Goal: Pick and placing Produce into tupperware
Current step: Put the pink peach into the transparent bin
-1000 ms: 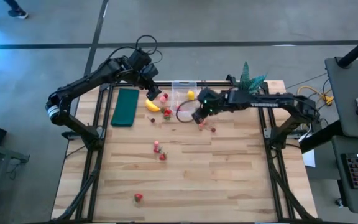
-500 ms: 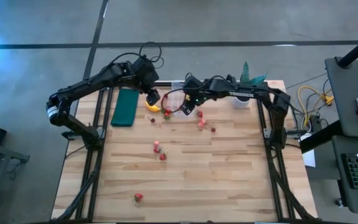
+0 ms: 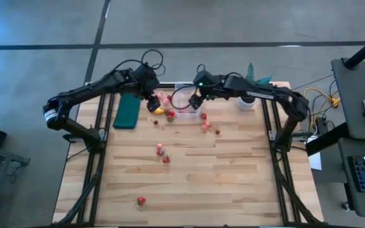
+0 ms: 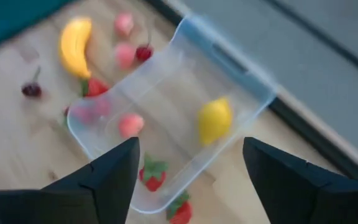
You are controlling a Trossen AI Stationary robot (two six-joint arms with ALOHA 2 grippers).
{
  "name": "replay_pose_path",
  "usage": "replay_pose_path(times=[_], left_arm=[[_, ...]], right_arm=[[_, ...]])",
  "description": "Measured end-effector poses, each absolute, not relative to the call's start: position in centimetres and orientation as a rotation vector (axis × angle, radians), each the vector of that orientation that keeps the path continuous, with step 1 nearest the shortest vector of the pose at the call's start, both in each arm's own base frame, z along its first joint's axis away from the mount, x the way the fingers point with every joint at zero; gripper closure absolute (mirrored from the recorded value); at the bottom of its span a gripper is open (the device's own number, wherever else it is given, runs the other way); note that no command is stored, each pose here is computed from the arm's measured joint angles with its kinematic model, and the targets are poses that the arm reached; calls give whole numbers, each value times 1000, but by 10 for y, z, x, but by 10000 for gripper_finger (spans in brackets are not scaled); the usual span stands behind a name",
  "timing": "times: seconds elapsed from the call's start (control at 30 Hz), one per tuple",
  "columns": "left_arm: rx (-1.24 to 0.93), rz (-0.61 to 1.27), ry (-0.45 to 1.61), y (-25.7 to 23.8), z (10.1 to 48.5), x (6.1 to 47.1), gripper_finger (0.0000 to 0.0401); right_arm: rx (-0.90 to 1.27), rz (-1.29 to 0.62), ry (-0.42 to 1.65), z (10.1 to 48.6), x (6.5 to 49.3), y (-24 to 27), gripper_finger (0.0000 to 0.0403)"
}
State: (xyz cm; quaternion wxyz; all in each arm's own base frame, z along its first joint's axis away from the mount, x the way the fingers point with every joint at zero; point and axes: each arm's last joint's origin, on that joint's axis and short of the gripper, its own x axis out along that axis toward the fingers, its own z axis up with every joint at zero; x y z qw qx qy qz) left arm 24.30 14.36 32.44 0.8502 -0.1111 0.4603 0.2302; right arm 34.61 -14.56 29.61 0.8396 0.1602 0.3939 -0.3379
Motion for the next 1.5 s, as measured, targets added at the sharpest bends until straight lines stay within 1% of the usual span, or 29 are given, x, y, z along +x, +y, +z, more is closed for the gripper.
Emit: replay_pose_path(times=[0.17, 0.3, 0.43, 0.67, 0.93, 1.2, 1.3, 1.5], left_arm=[[-131, 411, 1021, 156, 294, 253, 168], [-78, 393, 1056, 175, 269, 259, 168], [-53, 369, 1105, 196, 243, 266, 168], [44, 215, 1152, 211, 209, 280, 168], [32, 190, 1171, 221, 193, 290, 168], [-28, 212, 1200, 237, 181, 289, 170], [-52, 213, 1187, 242, 180, 288, 182], [-55, 210, 1171, 246, 181, 291, 219]], right_arm=[[324, -725, 745, 332, 324, -136, 124], [340, -730, 711, 352, 305, -127, 126], [374, -740, 687, 367, 288, -119, 124], [406, -749, 626, 387, 267, -104, 130], [402, -816, 631, 388, 262, -96, 133], [401, -817, 670, 379, 270, -95, 137], [400, -817, 675, 377, 271, -96, 136], [398, -819, 673, 376, 272, -96, 141]])
